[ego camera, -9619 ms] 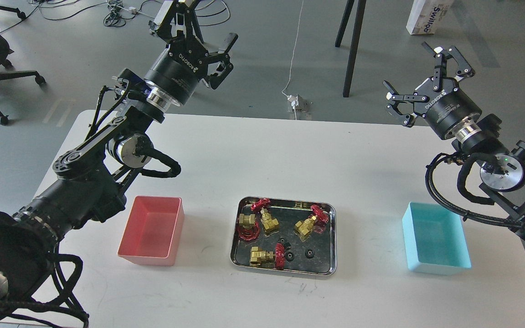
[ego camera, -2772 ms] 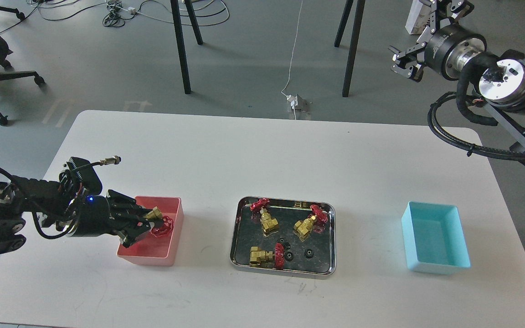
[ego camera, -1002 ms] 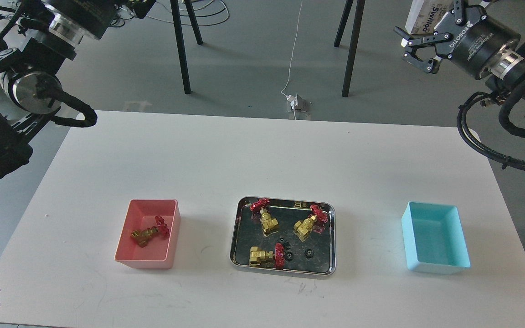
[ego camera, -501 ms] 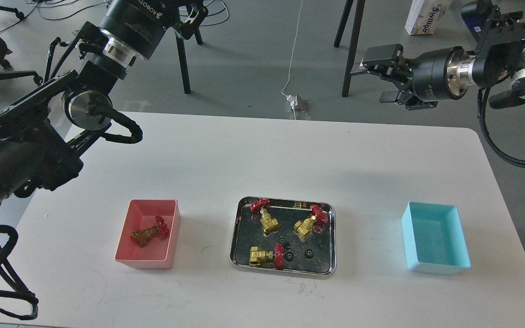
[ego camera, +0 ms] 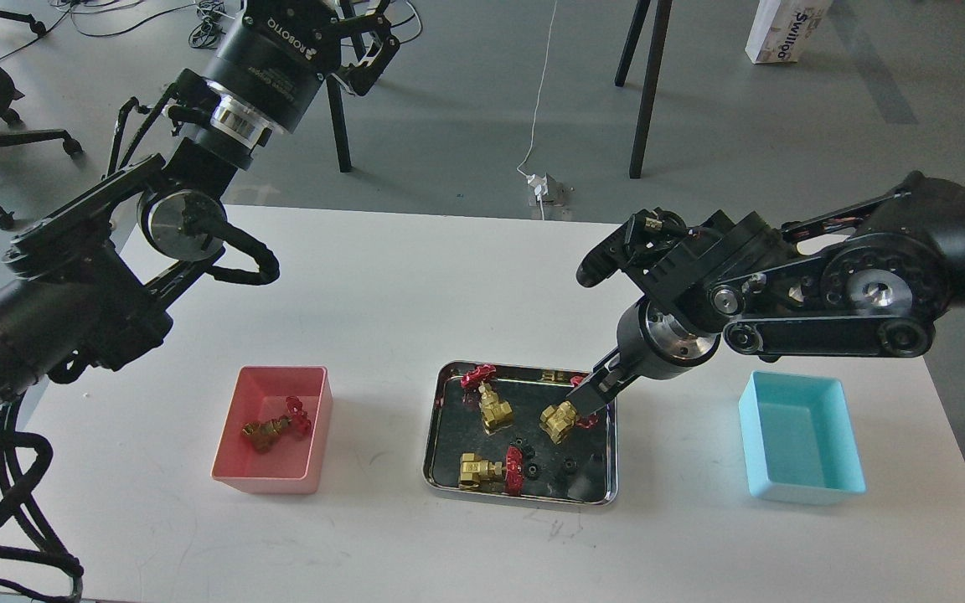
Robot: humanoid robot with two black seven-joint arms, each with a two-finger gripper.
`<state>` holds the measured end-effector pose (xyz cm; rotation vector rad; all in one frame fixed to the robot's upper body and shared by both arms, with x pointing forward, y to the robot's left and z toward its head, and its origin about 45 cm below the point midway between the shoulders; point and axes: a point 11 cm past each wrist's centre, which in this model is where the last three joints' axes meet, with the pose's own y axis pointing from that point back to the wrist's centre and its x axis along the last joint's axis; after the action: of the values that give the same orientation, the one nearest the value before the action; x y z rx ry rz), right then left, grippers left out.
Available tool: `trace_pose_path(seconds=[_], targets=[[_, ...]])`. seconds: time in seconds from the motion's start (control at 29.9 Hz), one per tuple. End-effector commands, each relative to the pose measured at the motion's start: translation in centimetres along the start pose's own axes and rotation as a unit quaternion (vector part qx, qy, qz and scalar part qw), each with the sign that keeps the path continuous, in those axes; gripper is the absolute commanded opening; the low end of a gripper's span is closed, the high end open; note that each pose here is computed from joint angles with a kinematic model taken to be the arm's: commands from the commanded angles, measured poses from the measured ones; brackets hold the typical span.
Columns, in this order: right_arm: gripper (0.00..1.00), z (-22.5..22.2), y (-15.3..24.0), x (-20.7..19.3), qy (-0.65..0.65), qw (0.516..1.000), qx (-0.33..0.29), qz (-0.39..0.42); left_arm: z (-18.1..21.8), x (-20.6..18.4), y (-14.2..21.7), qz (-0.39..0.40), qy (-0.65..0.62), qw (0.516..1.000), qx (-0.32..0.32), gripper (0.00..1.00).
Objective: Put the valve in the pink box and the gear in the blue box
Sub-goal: 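Move the right gripper down over the tray toward a dark gear, then grasp the small dark gear in the tray with the right gripper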
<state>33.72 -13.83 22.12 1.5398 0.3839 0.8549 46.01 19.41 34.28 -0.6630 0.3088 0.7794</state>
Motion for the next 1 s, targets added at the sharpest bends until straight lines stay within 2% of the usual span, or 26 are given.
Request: trace_pose_path(seconds=[0.0,0.27,0.5,0.97], targets=[[0.69,-1.7,-1.2,-0.4,0.036,0.999,0.003,-0.019,-0.6,0.3,0.5,0.006,0.005,1.0,0.004,0.95],[0.68,-3.5,-4.5,-3.8,0.069,0.994,0.007,-0.085,-1.3,0.9,1.4,0.017,0.01,1.0,0.008,0.96],[0.62,-3.0,-6.2,-3.8,0.054,0.995,-0.002,-0.086,-1.4,1.1,1.8,0.022,0.014,1.0,0.006,0.96],[0.62,-4.6,-8.4,-3.8,0.055,0.994,0.006,-0.091,-2.2,1.3,2.2,0.028,0.021,0.999,0.01,0.97]])
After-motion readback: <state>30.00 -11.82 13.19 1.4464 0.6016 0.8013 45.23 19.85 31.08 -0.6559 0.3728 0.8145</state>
